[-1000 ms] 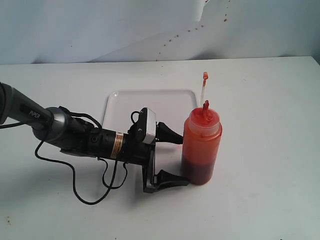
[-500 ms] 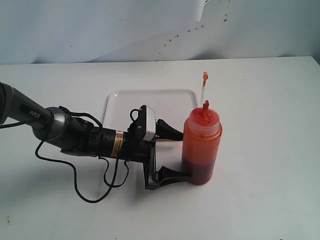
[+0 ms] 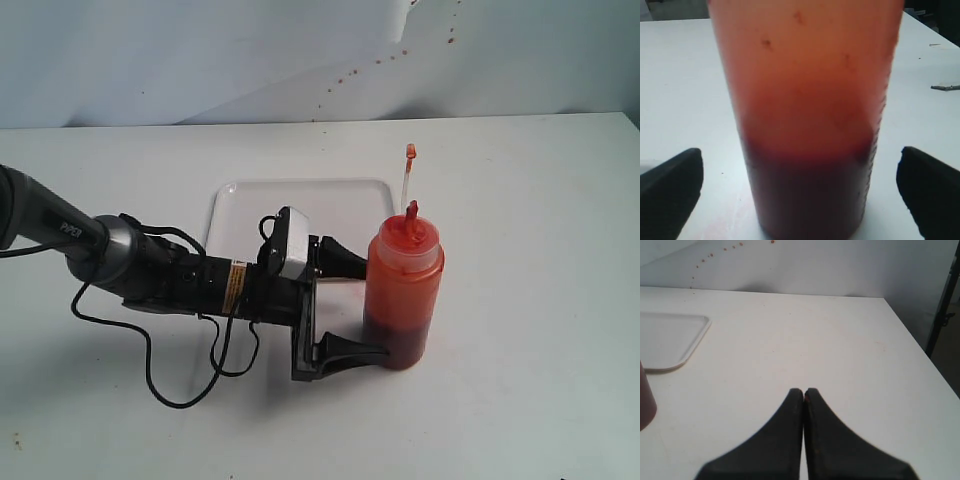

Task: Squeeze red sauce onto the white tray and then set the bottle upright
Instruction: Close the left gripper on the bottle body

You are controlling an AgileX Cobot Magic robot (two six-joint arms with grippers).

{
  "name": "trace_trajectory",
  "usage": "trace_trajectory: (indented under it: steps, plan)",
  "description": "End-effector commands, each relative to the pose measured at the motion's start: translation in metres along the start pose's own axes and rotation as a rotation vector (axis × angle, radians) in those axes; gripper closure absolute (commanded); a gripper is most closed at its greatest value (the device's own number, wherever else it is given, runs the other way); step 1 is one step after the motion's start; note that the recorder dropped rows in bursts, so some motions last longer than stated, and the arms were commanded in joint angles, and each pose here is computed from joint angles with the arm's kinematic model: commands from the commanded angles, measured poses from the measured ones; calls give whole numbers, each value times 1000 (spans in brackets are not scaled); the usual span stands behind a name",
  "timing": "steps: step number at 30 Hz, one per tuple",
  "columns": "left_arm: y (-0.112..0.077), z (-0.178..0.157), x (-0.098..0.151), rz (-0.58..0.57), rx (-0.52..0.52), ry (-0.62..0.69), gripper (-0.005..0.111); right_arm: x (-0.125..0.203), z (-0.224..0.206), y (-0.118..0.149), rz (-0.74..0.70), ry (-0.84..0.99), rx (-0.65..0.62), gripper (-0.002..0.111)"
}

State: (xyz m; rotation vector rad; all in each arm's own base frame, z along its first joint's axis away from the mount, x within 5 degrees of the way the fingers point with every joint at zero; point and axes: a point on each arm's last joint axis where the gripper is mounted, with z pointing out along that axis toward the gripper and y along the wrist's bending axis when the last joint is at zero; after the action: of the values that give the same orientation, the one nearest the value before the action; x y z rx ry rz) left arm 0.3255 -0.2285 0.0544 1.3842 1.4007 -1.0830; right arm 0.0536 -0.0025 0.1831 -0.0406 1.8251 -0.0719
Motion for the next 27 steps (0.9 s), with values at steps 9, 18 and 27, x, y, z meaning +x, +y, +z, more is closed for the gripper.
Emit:
trace_trajectory:
  steps: [9, 18, 27]
  plan:
    - [-12, 20, -7, 9, 36, -34, 9, 1, 0, 0, -11, -1, 2, 108]
    - [-12, 20, -7, 9, 36, -34, 9, 1, 0, 0, -11, -1, 2, 108]
    - [-10, 19, -10, -5, 12, -64, 9, 1, 0, 0, -11, -1, 2, 108]
